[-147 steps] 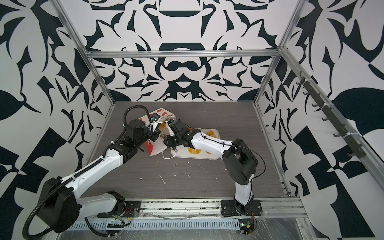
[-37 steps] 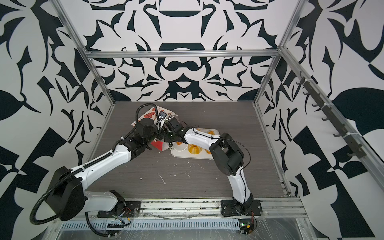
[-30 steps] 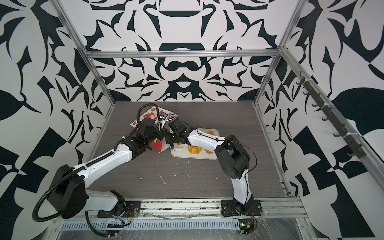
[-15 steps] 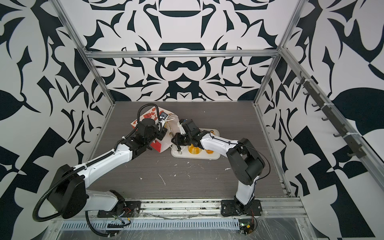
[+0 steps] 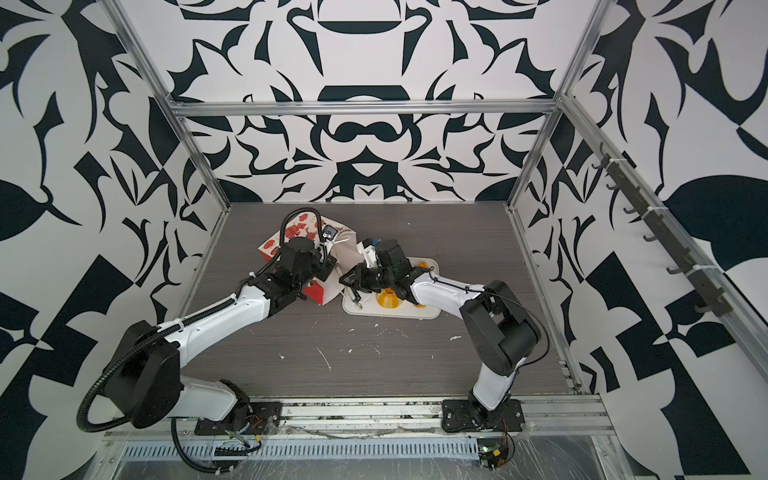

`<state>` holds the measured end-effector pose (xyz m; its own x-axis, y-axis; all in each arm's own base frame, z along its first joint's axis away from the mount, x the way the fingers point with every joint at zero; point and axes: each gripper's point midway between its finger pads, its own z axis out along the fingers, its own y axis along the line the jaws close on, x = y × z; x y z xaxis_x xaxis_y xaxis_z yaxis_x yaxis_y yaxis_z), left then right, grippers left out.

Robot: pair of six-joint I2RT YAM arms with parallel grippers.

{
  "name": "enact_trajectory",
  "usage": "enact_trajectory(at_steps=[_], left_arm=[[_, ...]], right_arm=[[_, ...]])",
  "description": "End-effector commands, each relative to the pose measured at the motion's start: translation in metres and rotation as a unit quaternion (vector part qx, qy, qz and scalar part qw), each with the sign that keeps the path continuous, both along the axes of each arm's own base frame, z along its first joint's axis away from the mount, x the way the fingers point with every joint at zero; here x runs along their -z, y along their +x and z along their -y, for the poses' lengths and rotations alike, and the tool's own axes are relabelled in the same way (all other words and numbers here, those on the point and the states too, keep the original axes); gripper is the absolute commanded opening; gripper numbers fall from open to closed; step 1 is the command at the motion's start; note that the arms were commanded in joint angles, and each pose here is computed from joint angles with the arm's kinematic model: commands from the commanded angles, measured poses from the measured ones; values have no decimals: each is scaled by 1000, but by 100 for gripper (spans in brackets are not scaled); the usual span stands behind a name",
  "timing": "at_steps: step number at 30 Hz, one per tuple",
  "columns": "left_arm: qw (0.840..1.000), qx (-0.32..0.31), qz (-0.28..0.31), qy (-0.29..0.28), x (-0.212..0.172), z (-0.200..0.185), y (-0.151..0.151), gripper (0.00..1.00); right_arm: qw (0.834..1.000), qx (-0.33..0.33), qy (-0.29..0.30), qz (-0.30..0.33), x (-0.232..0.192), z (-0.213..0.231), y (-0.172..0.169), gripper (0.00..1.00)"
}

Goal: Take the fake bread out of the paper bag
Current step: 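Pull the yellow bread out of the bag mouth with the right gripper's tongs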

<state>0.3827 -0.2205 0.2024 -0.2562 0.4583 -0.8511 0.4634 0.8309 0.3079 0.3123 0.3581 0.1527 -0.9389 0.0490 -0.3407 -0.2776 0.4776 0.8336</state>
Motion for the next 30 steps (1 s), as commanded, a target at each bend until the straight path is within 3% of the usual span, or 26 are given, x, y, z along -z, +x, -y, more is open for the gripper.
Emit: enact_trajectory(at_steps=[1,13,30], left_arm=[[1000,-11,7,-3,1,-3,7,0],[1000,-13,14,-10,-4,-4,10,0],[1000,-24,15,-1,1,-7,15,0]], right_arm=[[997,-22,48,55,-47,-1,-8,9],[999,-20,16,30,-26,19,-30,9],[999,-11,25,36,-31,37,-50,8]])
